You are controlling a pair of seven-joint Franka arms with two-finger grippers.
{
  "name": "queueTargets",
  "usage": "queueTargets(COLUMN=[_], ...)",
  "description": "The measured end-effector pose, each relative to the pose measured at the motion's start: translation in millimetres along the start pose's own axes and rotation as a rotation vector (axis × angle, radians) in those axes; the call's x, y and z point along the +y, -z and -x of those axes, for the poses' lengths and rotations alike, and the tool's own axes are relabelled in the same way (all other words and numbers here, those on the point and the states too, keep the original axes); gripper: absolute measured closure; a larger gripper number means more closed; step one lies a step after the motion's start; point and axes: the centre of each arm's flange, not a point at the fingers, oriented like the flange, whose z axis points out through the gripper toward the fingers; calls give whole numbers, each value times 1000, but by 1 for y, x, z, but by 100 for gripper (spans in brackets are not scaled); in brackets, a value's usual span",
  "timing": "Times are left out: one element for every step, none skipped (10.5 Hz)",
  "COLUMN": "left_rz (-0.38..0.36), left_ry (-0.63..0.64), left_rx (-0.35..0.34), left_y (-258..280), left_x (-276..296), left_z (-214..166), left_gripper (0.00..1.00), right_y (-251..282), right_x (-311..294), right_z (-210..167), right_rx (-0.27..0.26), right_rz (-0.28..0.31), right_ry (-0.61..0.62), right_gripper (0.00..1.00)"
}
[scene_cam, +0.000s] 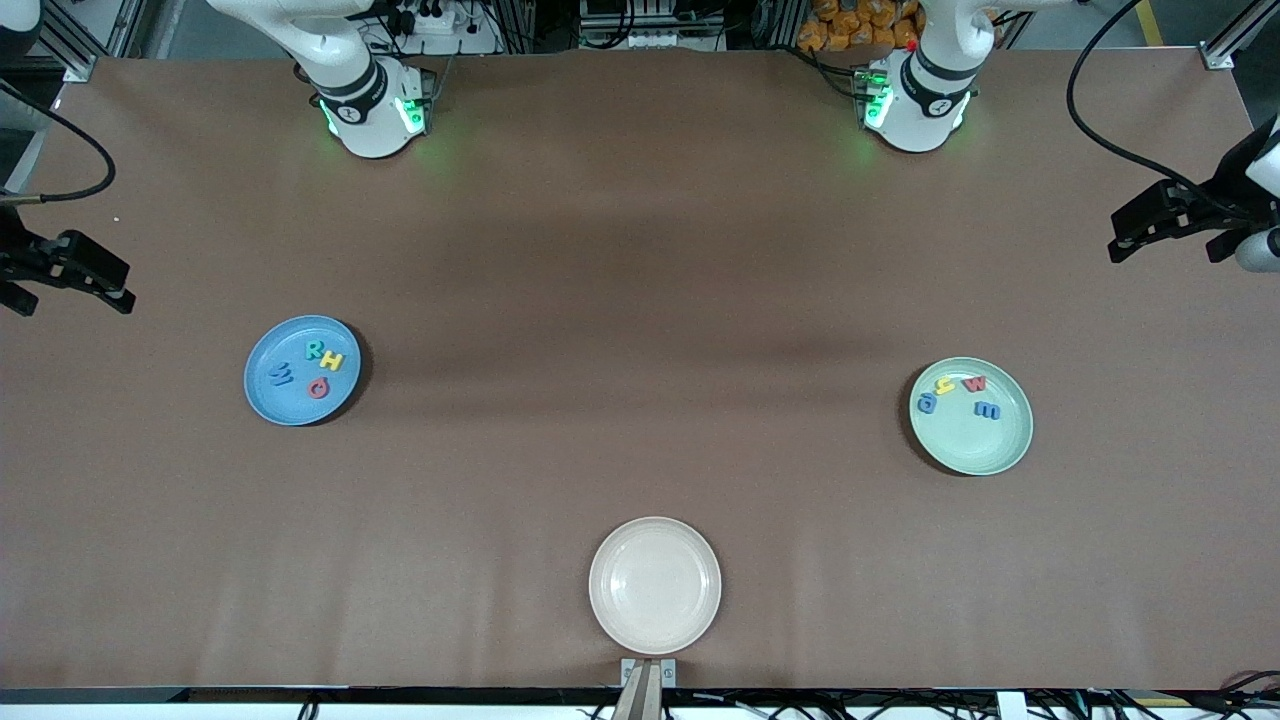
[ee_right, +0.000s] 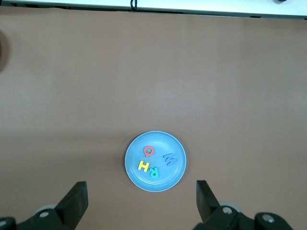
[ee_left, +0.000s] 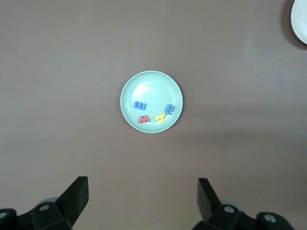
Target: Sort uppercase to blue plate, lowercase to green plate
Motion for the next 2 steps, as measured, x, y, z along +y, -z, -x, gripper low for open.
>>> queueTargets(left_rz=[0,0], left_ry=[0,1], left_rx=[0,1], left_y=[0,0], left_x=[0,0], left_z=[0,0], left_gripper=[0,0], right_y=[1,2], right_x=[0,1], right_z=[0,0], right_rx=[4,8], right_rz=[0,0], right_ry=[0,-1], right_gripper=[0,0])
